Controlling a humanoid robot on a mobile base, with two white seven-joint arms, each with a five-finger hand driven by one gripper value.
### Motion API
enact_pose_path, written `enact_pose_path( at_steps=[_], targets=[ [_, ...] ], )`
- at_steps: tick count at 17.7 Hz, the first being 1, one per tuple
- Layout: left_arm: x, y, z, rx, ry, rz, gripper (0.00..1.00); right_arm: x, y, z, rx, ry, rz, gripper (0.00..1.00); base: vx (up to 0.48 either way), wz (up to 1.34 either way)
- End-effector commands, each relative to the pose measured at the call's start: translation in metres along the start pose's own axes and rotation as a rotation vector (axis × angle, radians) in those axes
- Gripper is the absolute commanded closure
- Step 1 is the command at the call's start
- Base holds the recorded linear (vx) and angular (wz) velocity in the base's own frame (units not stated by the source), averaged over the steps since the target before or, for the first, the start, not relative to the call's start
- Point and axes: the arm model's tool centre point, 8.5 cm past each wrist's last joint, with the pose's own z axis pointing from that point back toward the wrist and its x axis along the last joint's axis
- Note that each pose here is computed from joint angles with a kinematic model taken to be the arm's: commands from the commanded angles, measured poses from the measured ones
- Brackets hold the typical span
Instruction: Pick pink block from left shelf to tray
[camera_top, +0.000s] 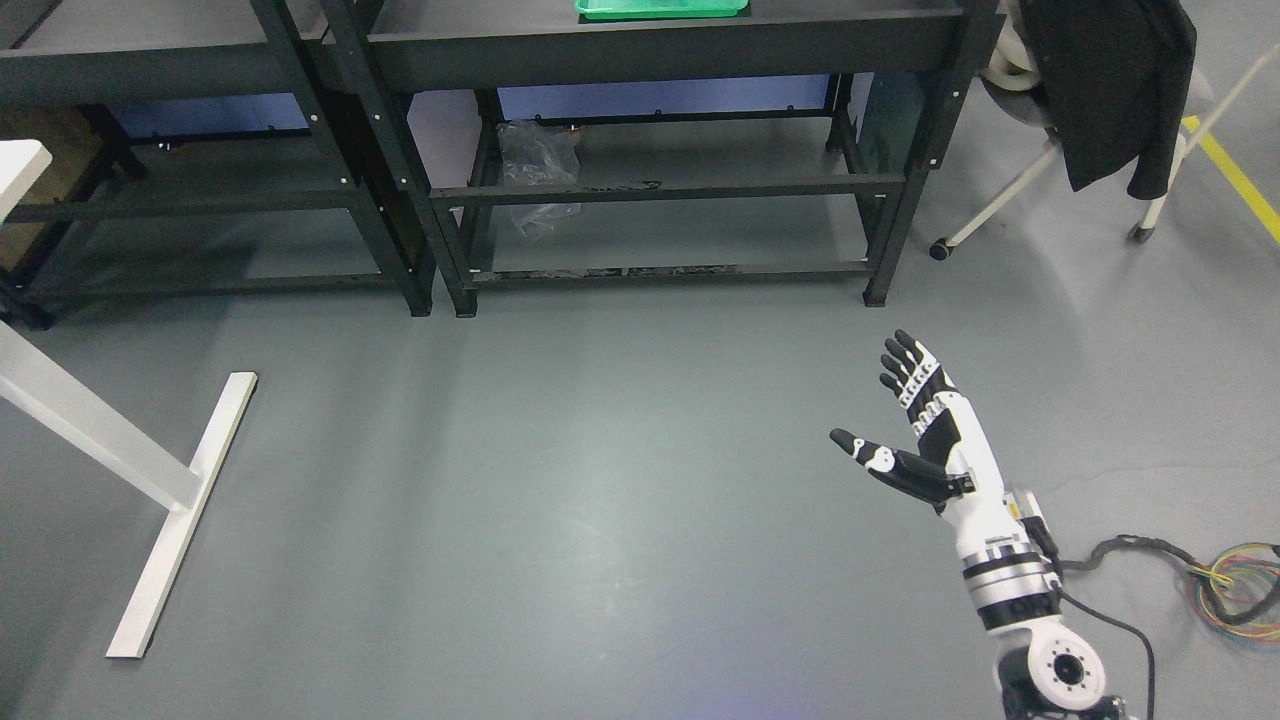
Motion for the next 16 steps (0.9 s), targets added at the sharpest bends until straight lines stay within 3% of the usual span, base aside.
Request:
enact_pose_path(
  at_steps=[1,16],
  targets=[
    [0.0255,0.0094,-0.0010,0.014,-0.047,0.009,0.00,0.0038,-0.0093,-0.0013,-0.005,-0.006,0.021,0.00,0.000,0.00],
    [0.0255,0.0094,-0.0010,0.014,-0.047,0.009,0.00,0.0023,-0.0107,-0.0008,-0.015,-0.003,0.006,0.00,0.000,0.00]
  ],
)
